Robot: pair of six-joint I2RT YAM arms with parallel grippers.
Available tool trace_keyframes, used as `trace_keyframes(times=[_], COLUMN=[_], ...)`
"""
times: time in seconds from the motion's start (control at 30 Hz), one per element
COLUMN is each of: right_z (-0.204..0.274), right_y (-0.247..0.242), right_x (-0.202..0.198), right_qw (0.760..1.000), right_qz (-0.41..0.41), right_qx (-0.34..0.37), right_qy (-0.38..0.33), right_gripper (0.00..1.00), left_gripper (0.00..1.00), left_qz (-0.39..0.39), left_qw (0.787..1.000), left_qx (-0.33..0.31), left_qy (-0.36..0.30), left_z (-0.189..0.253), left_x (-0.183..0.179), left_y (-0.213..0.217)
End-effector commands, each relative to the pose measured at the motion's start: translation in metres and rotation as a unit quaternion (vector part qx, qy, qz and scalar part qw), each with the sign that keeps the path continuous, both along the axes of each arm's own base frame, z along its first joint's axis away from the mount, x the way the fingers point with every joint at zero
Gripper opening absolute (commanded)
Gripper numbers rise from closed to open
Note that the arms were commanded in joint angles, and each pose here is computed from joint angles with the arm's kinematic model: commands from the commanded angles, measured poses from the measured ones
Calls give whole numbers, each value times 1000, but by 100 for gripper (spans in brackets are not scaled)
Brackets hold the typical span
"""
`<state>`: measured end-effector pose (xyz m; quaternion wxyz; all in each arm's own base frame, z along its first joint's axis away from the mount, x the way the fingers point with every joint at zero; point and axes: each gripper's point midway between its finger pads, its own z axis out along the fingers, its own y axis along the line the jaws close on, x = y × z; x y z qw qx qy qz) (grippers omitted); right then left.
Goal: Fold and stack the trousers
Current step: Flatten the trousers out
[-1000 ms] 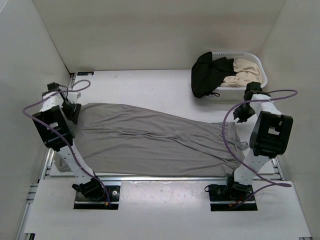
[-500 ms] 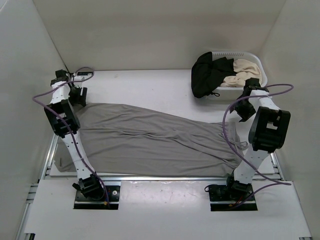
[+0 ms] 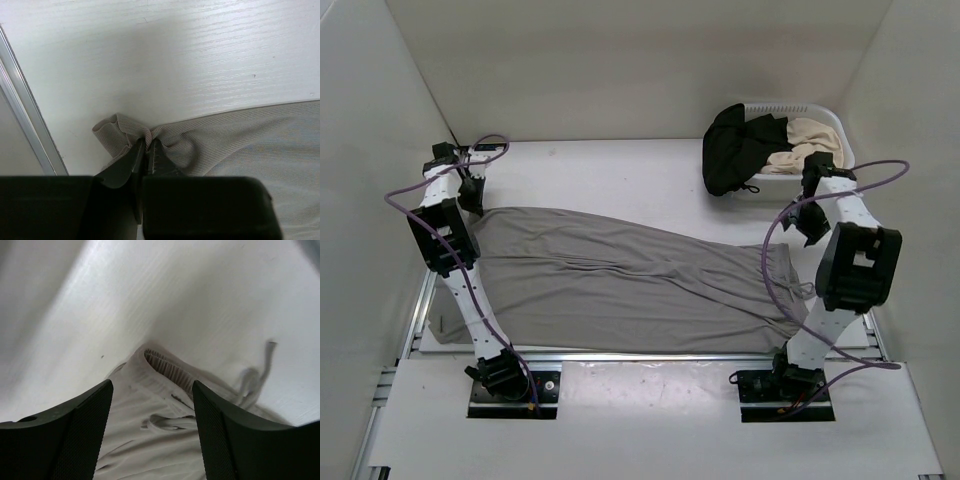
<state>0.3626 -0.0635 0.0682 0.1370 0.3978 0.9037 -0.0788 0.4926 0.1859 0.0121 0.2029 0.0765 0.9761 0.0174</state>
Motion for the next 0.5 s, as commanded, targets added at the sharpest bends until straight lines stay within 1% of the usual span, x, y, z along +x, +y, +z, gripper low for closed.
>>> trace_keyframes(times=[0.0,0.07,0.13,0.23,0.3,0.37,0.43,0.47], right_z=[44,34,16,0,-15,-27,-34,-40], right_y=[-11,1,11,30,35,33,34,31], right_x=[-7,-7,-14,-4,-3,3,7,10], right_qw=[998,999,999,998,999,1000,1000,1000], right_qz=[14,23,33,33,28,24,28,21], right_qx=[-55,-24,-4,29,33,16,10,4], right_qy=[-40,-42,-28,-36,-20,-5,2,9], right_gripper=[71,71,71,71,71,71,66,61], left_gripper=[14,14,14,14,14,14,14,14], left_qz=[1,-1,1,1,1,1,-2,-2], left_qw=[998,999,999,999,999,999,999,999], left_qx=[-30,-32,-36,-36,-37,-36,-29,-29], left_qy=[51,41,34,33,35,34,31,31], left_z=[-10,-2,5,10,11,13,17,17], left_x=[-31,-28,-29,-33,-35,-37,-36,-36], left_y=[-12,-13,-16,-17,-18,-19,-17,-17])
